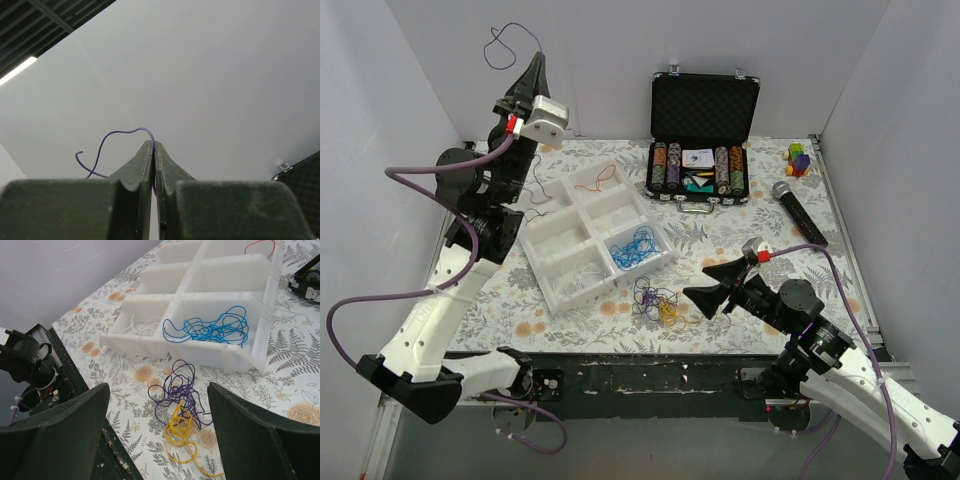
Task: Untangle the cables
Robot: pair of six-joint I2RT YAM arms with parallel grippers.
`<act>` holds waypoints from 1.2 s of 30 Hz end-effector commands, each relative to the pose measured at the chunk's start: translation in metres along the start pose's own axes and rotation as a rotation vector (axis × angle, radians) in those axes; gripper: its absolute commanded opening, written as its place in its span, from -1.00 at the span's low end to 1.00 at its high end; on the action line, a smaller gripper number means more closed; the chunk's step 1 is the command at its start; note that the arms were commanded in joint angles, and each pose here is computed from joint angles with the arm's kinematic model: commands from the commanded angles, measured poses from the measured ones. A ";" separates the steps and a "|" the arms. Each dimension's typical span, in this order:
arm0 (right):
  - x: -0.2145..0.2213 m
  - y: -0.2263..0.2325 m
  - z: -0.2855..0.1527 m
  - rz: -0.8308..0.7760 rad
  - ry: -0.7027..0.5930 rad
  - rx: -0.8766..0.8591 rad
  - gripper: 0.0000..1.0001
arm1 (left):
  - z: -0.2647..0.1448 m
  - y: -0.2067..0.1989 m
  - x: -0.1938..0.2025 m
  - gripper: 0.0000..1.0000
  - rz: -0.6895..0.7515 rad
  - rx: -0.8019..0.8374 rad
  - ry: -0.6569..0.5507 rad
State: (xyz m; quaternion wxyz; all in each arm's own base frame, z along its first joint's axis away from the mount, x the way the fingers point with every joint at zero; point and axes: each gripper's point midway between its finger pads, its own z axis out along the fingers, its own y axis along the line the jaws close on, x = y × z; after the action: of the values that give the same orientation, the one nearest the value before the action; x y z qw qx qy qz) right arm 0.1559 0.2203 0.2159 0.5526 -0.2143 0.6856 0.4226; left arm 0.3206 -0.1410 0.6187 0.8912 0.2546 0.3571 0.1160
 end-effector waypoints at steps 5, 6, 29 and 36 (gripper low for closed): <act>-0.014 0.005 -0.002 -0.002 -0.034 -0.011 0.75 | -0.015 0.011 -0.004 -1.00 0.064 -0.024 -0.005; -0.013 0.005 -0.001 -0.002 -0.032 -0.011 0.75 | -0.016 0.012 -0.003 -1.00 0.068 -0.025 -0.004; -0.010 0.004 0.000 0.007 -0.015 -0.001 0.74 | -0.013 0.004 0.007 -1.00 0.046 -0.022 -0.005; -0.010 0.003 0.001 0.005 -0.010 0.004 0.75 | -0.016 0.002 0.017 -1.00 0.047 -0.017 0.018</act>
State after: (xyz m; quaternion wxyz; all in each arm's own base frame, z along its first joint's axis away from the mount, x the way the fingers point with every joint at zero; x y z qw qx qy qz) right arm 0.1564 0.2201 0.2068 0.5409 -0.2138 0.6991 0.4159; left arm 0.3279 -0.1347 0.5926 0.8816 0.2653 0.3641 0.1409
